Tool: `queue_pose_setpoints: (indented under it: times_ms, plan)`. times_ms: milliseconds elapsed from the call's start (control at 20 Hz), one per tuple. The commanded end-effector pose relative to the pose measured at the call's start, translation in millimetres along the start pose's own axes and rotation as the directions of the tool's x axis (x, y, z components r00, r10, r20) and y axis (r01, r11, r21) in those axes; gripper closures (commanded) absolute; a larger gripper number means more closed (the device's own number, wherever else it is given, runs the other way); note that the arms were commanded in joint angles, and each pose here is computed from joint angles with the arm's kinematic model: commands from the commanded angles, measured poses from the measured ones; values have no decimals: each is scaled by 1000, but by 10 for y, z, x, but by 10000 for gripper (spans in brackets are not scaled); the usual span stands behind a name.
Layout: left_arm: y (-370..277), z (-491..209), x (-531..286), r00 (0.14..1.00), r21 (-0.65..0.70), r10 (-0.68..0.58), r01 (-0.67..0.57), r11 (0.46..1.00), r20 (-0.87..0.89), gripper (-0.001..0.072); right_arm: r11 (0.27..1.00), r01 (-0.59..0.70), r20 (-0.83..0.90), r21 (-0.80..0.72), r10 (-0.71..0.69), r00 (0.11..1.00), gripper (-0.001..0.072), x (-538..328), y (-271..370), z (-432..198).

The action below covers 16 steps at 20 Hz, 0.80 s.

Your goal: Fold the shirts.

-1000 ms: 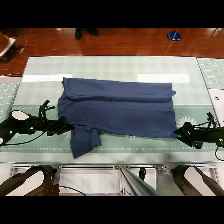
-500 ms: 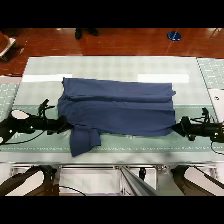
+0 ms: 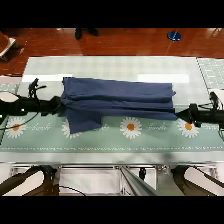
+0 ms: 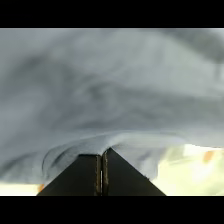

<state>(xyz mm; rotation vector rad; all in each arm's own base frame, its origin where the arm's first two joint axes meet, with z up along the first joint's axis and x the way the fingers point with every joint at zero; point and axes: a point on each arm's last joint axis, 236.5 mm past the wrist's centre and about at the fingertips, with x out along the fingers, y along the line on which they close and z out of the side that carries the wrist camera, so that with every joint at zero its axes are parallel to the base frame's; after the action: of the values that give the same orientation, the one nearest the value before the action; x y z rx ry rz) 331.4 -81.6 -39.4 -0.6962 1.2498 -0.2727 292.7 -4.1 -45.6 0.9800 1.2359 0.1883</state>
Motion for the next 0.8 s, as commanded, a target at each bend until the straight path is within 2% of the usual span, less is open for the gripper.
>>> queue_pose_setpoints:
  times_ms: [0,300,750]
  plan:
    - [-200,448,-72,998,16,-22,21,1000,67,691,995,33,36,-99,-30,999,689,23,289,342]
    - [-409,1267,198,996,19,-46,45,999,77,691,988,53,66,-143,-44,997,689,271,680,1132]
    - [-265,1762,782,997,-22,-68,67,997,-21,691,996,32,41,-86,-29,999,688,783,520,1747]
